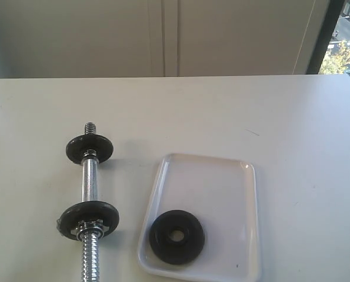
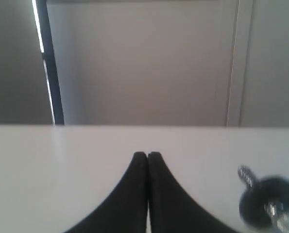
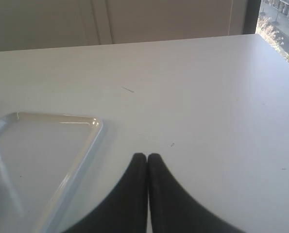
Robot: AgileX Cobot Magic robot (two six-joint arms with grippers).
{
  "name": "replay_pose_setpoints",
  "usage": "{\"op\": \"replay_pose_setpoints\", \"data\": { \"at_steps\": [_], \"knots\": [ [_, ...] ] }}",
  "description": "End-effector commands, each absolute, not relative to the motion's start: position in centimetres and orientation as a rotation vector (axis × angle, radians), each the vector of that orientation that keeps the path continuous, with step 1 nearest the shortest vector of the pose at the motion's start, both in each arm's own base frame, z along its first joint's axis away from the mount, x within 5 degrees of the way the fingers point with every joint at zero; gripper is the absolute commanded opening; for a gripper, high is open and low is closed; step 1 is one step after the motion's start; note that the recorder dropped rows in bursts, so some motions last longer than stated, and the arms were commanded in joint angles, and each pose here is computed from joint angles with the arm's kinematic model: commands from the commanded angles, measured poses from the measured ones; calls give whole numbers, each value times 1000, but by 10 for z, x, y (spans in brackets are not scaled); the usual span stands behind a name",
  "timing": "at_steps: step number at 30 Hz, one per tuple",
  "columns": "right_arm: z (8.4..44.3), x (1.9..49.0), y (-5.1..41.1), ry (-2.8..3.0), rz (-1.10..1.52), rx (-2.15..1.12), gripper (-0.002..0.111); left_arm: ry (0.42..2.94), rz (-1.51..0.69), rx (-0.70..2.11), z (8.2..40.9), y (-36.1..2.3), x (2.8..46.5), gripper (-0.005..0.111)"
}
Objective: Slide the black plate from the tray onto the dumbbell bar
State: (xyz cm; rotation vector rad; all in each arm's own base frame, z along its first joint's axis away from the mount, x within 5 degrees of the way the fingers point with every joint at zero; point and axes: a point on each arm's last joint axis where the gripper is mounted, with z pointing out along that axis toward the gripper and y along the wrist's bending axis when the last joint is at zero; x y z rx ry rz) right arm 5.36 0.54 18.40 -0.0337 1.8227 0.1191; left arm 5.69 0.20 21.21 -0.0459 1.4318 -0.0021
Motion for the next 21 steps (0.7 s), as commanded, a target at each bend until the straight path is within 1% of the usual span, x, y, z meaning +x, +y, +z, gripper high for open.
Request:
{"op": "replay_pose_setpoints", "data": {
  "at_steps": [1,3,5,7,9,11,13,17,21],
  "knots": [
    [183,53,5,1818,107,-52,0,1102,-9,-80,239,5,48,0],
    [183,53,5,1818,107,-52,0,1036,-21,-94,245,5,45,0],
    [183,53,5,1818,107,-52,0,1069,-42,-123,242,6,46,0],
    [183,53,5,1818,107,-52,0,1154,-76,-158,235,7,50,0],
    [183,53,5,1818,107,-52,0,1206,-144,-220,230,7,52,0],
    [183,53,5,1818,107,-52,0,1253,-285,-340,225,8,57,0],
    [183,53,5,1818,107,-52,0,1324,-350,-399,222,7,62,0],
    [183,53,5,1818,107,-52,0,1532,-358,-414,233,3,75,0],
    [183,53,5,1818,107,-52,0,1734,-257,-331,254,1,94,0]
  ]
}}
